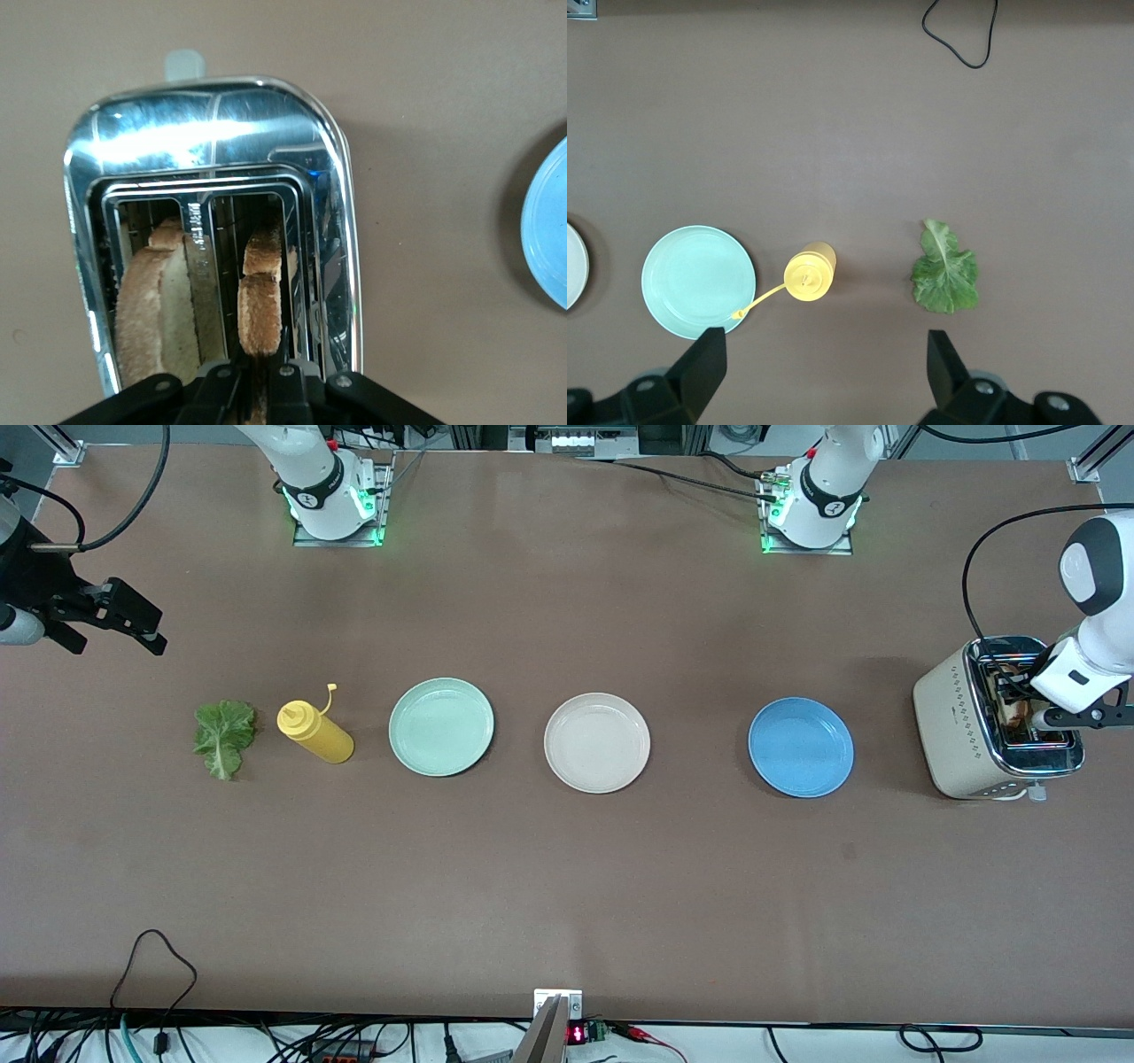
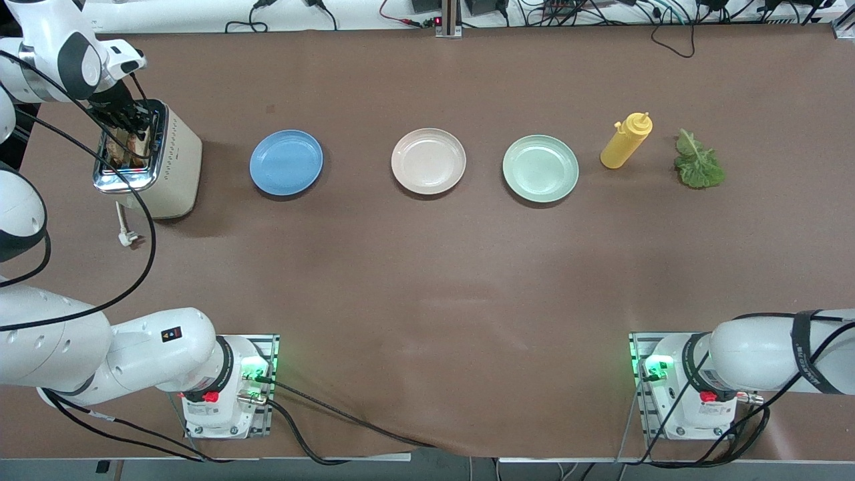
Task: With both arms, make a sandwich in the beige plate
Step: 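Grasp a bread slice with the left gripper and lift it out, then carry the bread slice to the beige plate and lower it, then release the bread with the left gripper while the right gripper reaches the bottle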
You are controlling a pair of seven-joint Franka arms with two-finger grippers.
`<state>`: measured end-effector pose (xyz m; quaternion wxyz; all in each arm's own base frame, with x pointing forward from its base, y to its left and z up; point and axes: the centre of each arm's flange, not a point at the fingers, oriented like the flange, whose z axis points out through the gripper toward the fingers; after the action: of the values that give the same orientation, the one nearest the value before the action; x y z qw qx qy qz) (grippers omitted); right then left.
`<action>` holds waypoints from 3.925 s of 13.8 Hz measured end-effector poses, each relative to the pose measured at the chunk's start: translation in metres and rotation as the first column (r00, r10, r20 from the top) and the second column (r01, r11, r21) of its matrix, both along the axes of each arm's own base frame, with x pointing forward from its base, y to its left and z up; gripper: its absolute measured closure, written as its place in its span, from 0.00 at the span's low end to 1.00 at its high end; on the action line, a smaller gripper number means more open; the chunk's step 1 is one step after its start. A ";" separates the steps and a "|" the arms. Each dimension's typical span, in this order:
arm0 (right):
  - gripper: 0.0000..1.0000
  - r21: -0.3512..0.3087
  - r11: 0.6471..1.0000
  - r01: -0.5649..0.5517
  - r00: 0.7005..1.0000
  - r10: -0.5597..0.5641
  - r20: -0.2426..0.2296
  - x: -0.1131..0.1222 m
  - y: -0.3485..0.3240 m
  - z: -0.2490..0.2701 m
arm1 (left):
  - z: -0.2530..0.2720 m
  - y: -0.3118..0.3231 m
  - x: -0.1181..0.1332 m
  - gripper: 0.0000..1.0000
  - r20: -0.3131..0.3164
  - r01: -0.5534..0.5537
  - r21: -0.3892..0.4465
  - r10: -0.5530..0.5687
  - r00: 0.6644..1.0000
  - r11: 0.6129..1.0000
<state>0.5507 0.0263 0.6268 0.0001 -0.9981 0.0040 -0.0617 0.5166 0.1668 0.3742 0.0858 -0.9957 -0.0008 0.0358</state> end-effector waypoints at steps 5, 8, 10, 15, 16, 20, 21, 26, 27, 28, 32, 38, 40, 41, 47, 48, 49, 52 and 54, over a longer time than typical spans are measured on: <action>0.00 0.000 1.000 0.000 1.000 0.000 0.000 0.000 0.000 0.000 | 0.088 -0.024 0.002 0.92 -0.058 0.002 0.022 -0.001 0.998 1.000; 0.00 0.000 1.000 0.000 1.000 0.000 0.000 0.000 0.000 0.000 | 0.157 -0.051 0.004 0.92 -0.116 0.015 0.036 -0.010 0.993 0.999; 0.00 0.000 1.000 0.000 1.000 0.000 -0.001 0.000 0.000 0.000 | 0.191 -0.079 0.007 0.92 -0.126 0.050 0.054 -0.043 0.991 0.997; 0.00 0.000 1.000 0.000 1.000 0.000 -0.003 -0.001 0.000 -0.001 | 0.191 -0.164 0.013 0.92 -0.189 0.204 0.051 -0.191 0.963 0.978; 0.00 0.000 1.000 0.000 1.000 0.000 -0.003 -0.001 0.000 -0.001 | 0.181 -0.184 0.016 0.92 -0.210 0.243 0.040 -0.229 0.950 0.969; 0.00 0.000 1.000 0.000 1.000 0.000 -0.003 -0.001 0.000 -0.001 | 0.113 -0.259 0.030 0.92 -0.280 0.216 -0.195 -0.265 0.923 0.957; 0.00 0.000 1.000 0.000 1.000 0.000 -0.003 -0.001 0.000 -0.001 | 0.096 -0.272 0.037 0.92 -0.285 0.164 -0.280 -0.245 0.926 0.946; 0.00 0.000 1.000 0.000 1.000 0.000 -0.003 -0.001 0.000 -0.001 | 0.072 -0.344 0.069 0.92 -0.209 -0.034 -0.662 -0.141 0.968 0.749; 0.00 0.000 1.000 0.000 1.000 0.000 -0.003 -0.001 0.000 -0.001 | 0.070 -0.354 0.074 0.92 -0.187 -0.054 -0.706 -0.112 0.976 0.706; 0.00 0.000 1.000 0.000 1.000 0.000 -0.003 -0.001 0.000 -0.001 | 0.066 -0.365 0.080 0.92 -0.168 -0.080 -0.749 -0.072 0.983 0.657; 0.00 0.000 1.000 0.000 1.000 0.000 -0.003 -0.001 0.000 -0.001 | 0.019 -0.414 0.079 0.92 -0.137 -0.134 -0.845 0.033 0.990 0.517; 0.00 0.000 1.000 0.000 1.000 0.000 -0.004 -0.001 0.000 -0.002 | -0.097 -0.427 0.049 0.92 -0.068 -0.074 -0.924 0.029 0.997 0.375; 0.00 0.000 1.000 0.000 1.000 0.000 -0.004 -0.001 0.000 -0.002 | -0.129 -0.428 0.045 0.92 -0.040 -0.042 -0.946 0.014 0.999 0.322; 0.00 0.000 1.000 0.000 1.000 0.000 -0.005 -0.001 0.000 -0.002 | -0.145 -0.427 0.043 0.92 -0.022 -0.023 -0.952 0.007 1.000 0.304; 0.00 0.000 1.000 0.000 1.000 0.000 -0.007 -0.001 0.000 -0.003 | -0.204 -0.440 0.029 0.92 -0.007 -0.011 -0.962 0.014 1.000 0.272; 0.00 0.000 1.000 0.000 1.000 0.000 -0.008 -0.001 0.000 -0.003 | -0.206 -0.447 0.026 0.92 -0.008 -0.012 -0.965 0.017 1.000 0.262; 0.00 -0.001 1.000 0.000 1.000 0.000 -0.008 -0.001 0.000 -0.004 | -0.208 -0.452 0.023 0.92 -0.012 -0.015 -0.966 0.014 1.000 0.259; 0.00 -0.001 1.000 0.002 1.000 -0.002 -0.026 -0.002 -0.001 -0.010 | -0.212 -0.455 0.020 0.75 -0.020 -0.022 -0.965 0.011 1.000 0.260; 0.00 -0.003 1.000 -0.002 0.997 0.002 -0.072 -0.006 -0.001 -0.021 | -0.210 -0.451 0.025 0.56 -0.012 -0.017 -0.966 0.021 1.000 0.259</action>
<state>0.5449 0.0254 0.6061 -0.0014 -0.9997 0.0031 -0.0259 0.5416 -0.2842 0.1645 -0.5381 -0.8424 0.0091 0.0284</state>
